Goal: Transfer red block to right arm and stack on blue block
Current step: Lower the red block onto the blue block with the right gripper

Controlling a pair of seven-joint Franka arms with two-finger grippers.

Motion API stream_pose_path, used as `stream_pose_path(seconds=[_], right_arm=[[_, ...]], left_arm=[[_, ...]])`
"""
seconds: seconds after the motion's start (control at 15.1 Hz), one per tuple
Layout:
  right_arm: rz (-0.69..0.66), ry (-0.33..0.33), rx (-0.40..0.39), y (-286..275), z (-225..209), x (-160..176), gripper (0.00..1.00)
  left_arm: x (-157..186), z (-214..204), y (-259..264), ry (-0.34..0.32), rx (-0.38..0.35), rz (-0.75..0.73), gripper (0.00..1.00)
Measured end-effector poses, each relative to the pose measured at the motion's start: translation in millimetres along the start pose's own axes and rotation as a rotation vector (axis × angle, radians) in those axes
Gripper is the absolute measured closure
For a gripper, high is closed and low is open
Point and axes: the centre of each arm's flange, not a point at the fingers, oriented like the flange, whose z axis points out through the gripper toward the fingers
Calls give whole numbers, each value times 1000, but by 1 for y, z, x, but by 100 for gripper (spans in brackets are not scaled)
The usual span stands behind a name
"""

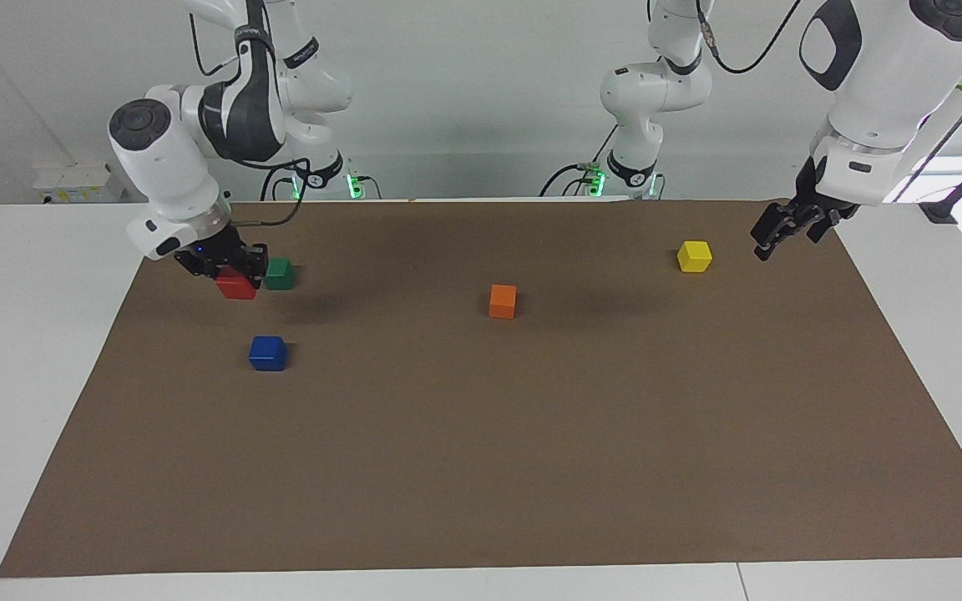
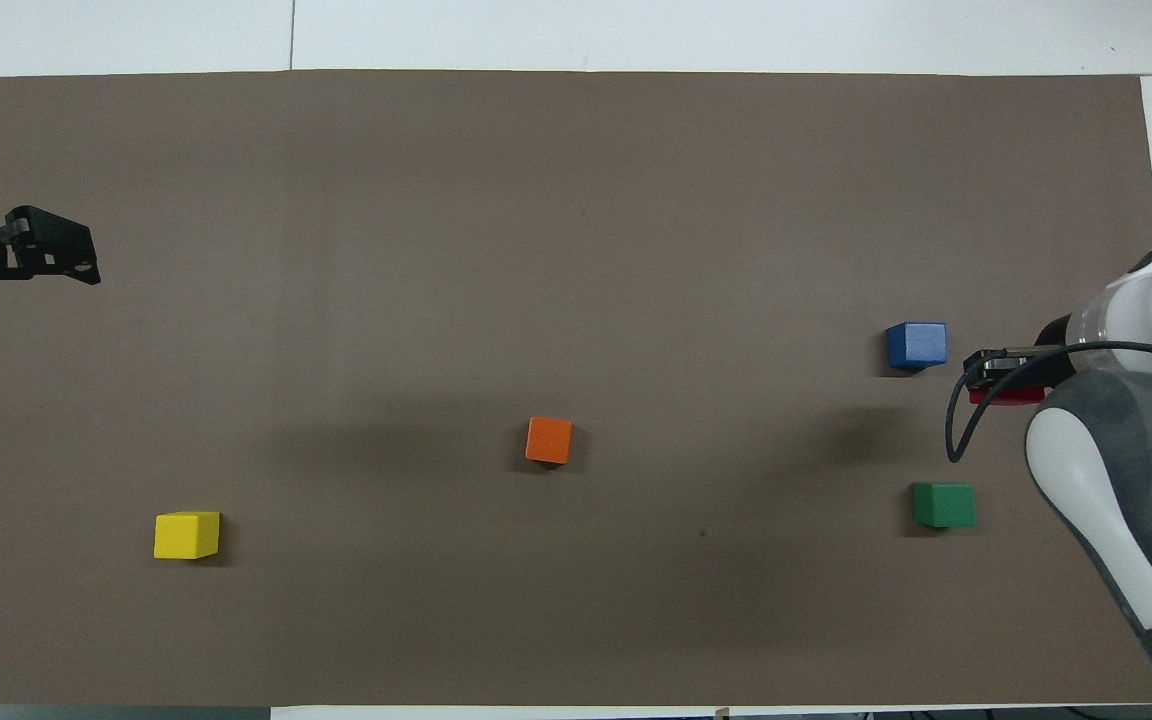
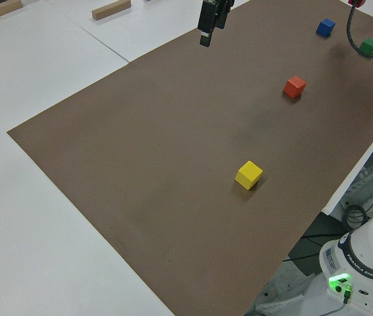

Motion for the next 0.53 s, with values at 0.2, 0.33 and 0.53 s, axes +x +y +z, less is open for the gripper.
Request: stream_pose_path(seconds=[0.2,0.33,0.53], right_arm=[[-31,16,-42,-1,22,14,43],[-45,33,-46,-3,33,22,43],[-72,65,-44,-6,50,34,43]], left_arm=[[-2,-2,0,0,1,1,0],[-4,-2,-1,-8,3,0,0],[-4,-2,-2,-9,4,-1,0]])
